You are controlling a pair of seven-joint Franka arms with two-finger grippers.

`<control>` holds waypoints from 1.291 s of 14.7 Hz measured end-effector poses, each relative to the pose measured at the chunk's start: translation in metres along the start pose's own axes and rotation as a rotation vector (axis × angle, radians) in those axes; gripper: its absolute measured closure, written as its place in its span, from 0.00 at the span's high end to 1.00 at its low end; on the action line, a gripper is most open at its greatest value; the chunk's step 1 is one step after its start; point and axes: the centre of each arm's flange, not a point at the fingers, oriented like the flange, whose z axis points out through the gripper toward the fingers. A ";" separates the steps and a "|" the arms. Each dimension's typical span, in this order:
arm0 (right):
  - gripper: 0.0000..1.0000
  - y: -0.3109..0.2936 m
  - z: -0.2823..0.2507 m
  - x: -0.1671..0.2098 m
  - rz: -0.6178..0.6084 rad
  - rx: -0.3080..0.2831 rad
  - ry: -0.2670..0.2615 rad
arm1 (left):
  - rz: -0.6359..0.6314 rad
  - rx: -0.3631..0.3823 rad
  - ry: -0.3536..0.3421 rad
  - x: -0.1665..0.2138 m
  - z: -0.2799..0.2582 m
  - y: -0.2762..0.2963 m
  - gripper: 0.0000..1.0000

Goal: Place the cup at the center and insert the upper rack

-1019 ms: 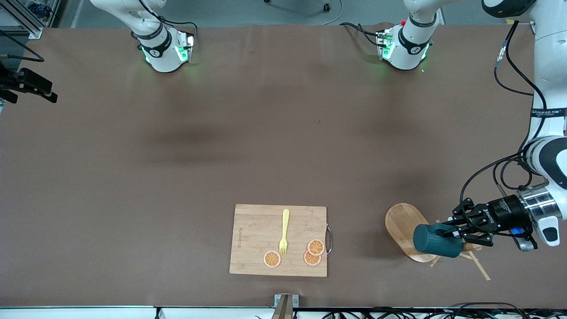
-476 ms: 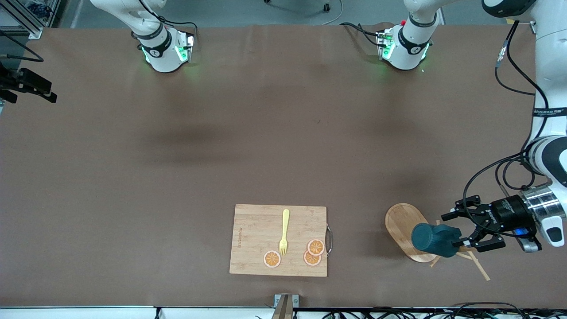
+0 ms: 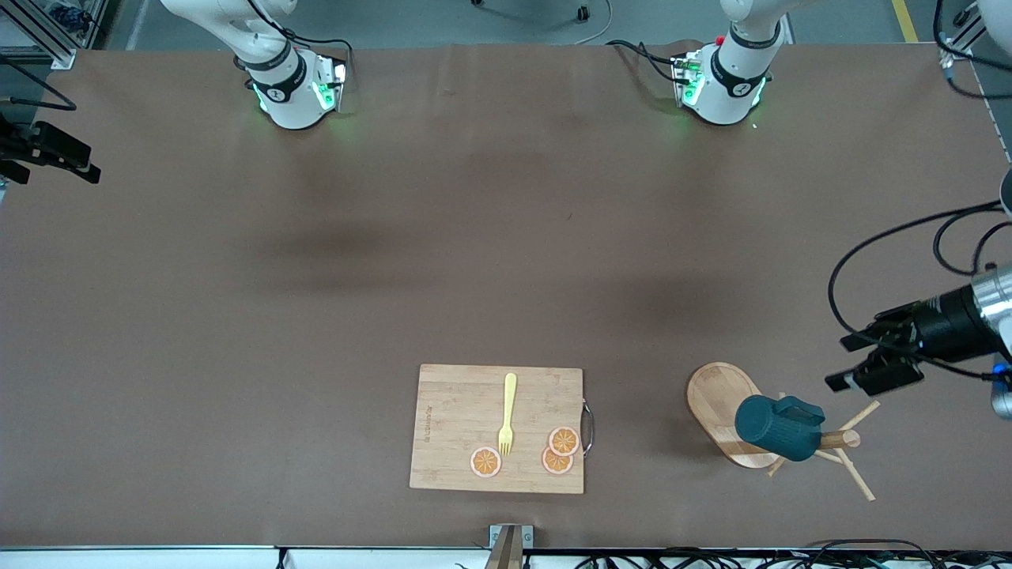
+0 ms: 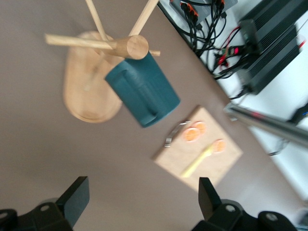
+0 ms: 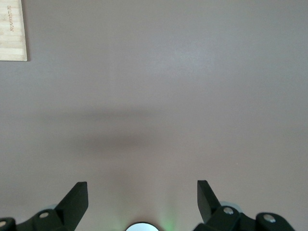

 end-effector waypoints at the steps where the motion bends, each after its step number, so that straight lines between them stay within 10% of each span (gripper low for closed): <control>1: 1.00 0.000 0.000 0.000 0.000 0.000 0.000 | 0.097 0.064 0.023 -0.012 -0.012 0.003 1.00; 6: 1.00 0.001 0.000 0.000 0.001 0.000 0.002 | 0.488 0.209 -0.003 -0.042 -0.063 -0.012 1.00; 13: 1.00 0.000 -0.003 0.003 0.000 -0.003 0.030 | 0.603 0.377 -0.039 -0.164 -0.082 0.002 1.00; 19: 1.00 -0.004 -0.003 0.003 -0.008 -0.004 0.030 | 0.602 0.395 -0.052 -0.194 -0.087 -0.025 1.00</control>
